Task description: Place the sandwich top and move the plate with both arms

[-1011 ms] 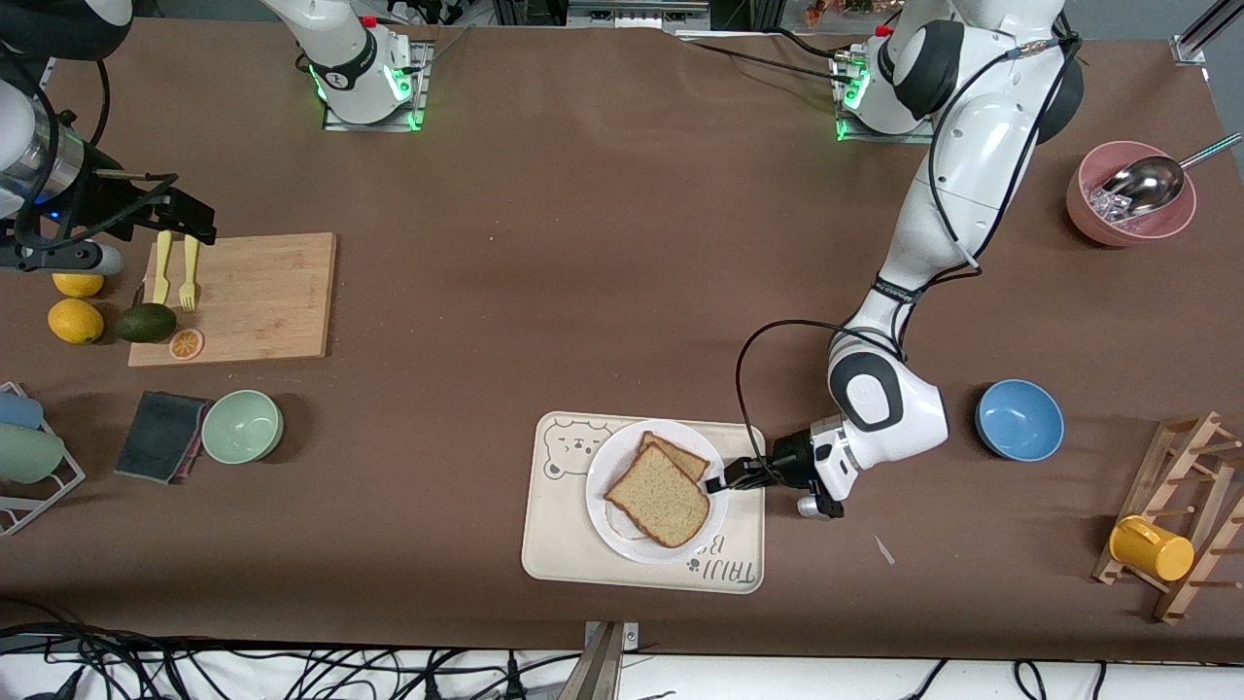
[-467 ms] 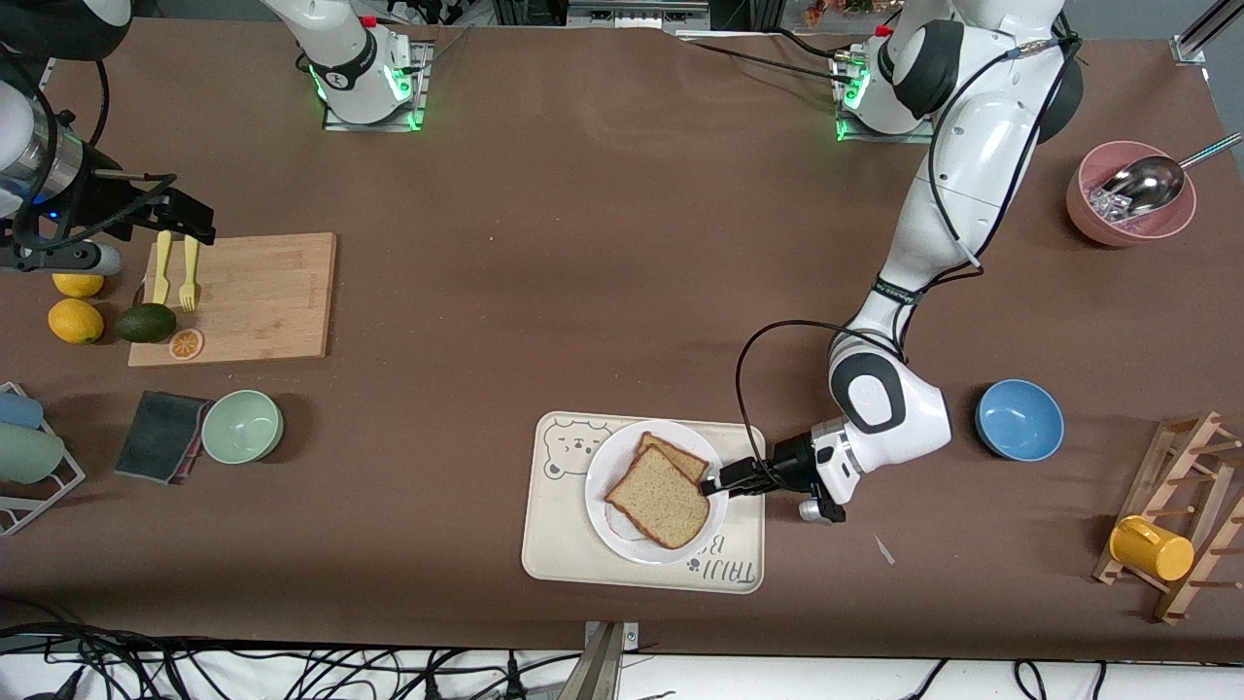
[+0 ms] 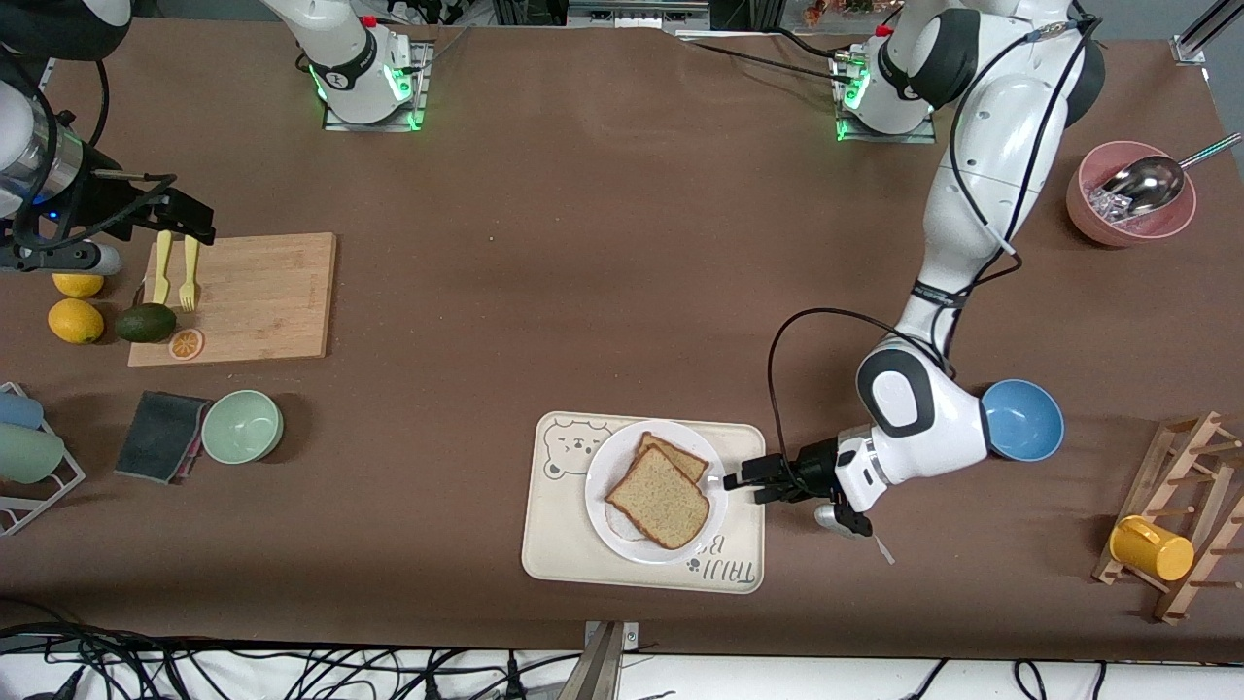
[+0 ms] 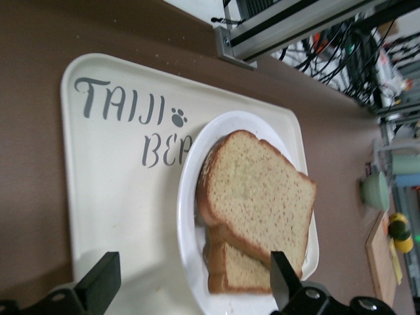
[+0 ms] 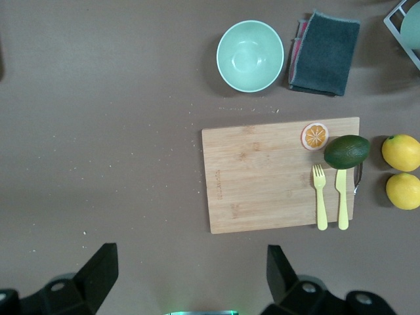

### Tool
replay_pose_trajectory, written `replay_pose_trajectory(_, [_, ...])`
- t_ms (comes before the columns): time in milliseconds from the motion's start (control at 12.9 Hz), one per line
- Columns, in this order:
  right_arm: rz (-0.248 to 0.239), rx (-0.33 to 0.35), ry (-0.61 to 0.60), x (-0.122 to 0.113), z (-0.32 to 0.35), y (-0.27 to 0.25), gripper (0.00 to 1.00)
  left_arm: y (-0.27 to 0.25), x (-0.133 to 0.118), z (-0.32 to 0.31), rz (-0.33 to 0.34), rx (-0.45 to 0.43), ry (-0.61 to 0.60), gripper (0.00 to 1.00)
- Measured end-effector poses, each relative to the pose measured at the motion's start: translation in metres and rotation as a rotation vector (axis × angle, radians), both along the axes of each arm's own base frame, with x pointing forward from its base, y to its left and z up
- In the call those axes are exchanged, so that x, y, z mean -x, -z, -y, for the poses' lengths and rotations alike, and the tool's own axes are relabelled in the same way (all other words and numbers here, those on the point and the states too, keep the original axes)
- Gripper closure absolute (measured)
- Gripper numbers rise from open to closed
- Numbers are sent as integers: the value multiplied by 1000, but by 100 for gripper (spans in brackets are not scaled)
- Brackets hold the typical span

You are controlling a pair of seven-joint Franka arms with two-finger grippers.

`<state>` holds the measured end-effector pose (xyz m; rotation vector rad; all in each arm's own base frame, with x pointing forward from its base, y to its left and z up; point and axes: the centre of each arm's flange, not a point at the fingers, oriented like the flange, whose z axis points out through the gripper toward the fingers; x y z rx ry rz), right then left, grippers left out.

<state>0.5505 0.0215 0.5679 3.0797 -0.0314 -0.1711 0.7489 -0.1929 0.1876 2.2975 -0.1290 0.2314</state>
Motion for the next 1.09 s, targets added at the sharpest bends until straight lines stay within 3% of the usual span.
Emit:
replay_pose_trajectory(311, [0, 0, 0, 0, 0, 0, 0, -76, 3, -37, -78, -206, 170, 0])
replay_pose_trajectory(544, [-1, 0, 1, 0, 0, 0, 0, -123, 16, -54, -89, -469, 325, 0])
replay_pose_trajectory(700, [-1, 0, 0, 0, 0, 0, 0, -157, 29, -55, -118, -567, 400, 0])
replay_pose_trajectory(1089, [-1, 0, 0, 0, 0, 0, 0, -275, 68, -83, -201, -796, 352, 0])
